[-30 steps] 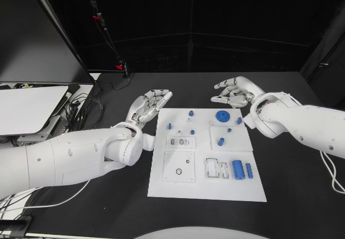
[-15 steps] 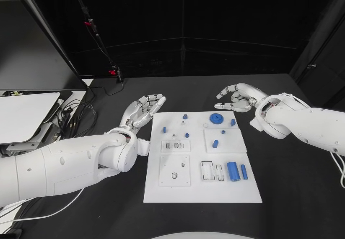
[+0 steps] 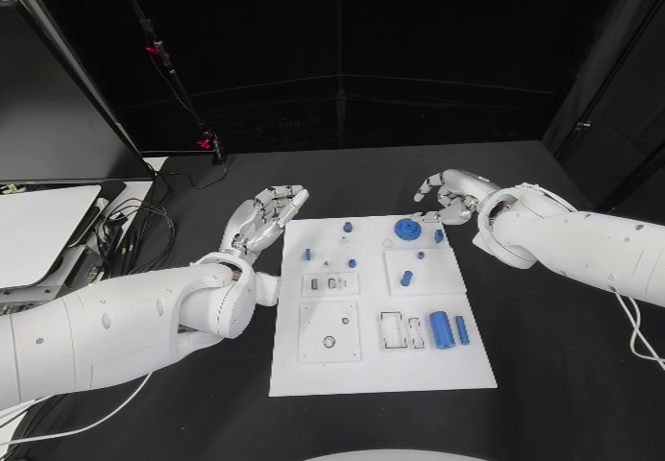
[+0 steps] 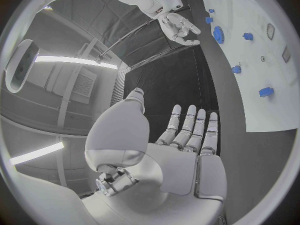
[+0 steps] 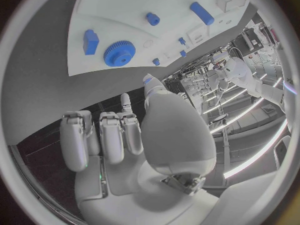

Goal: Assemble the parts on the task board

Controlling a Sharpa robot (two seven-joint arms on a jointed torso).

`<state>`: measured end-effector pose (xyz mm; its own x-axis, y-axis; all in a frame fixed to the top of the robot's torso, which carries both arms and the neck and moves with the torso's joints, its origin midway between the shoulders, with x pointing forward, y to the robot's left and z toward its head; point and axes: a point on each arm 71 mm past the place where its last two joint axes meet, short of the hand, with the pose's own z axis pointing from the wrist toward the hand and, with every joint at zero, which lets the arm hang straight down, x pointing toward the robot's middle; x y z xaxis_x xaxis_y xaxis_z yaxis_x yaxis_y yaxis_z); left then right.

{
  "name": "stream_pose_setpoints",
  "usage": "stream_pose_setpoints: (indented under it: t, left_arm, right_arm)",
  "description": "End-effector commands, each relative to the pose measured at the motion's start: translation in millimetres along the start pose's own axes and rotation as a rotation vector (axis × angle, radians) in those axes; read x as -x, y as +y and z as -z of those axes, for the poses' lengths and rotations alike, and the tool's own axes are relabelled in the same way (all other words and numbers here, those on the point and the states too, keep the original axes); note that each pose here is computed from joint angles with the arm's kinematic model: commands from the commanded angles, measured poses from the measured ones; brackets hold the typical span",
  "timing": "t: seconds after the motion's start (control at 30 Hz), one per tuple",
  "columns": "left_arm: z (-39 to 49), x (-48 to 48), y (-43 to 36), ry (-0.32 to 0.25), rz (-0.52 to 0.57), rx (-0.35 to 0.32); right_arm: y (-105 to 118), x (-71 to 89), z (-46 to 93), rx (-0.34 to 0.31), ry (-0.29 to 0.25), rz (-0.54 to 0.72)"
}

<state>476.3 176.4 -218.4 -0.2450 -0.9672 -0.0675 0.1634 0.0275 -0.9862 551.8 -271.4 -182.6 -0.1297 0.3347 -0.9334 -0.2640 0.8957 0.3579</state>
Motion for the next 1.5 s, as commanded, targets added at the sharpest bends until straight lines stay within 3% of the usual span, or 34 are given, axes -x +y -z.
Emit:
stream_pose_setpoints:
  t: [0.03,0.37,1.5]
  left_arm:
    - [2.2,-1.0,-20.6,0.011,0.003,-0.286]
    - [2.4,-0.3,-20.2,0.011,0.004,-0.285]
    - [2.9,0.9,-20.1,0.010,0.003,-0.283]
  right_arm:
    - [-1.8,-5.9,-2.9,-0.043,0.038,0.086]
    - [-2.6,-22.1,-7.6,-0.080,0.076,0.109]
    - [9.5,-38.6,-21.4,-0.123,0.129,0.140]
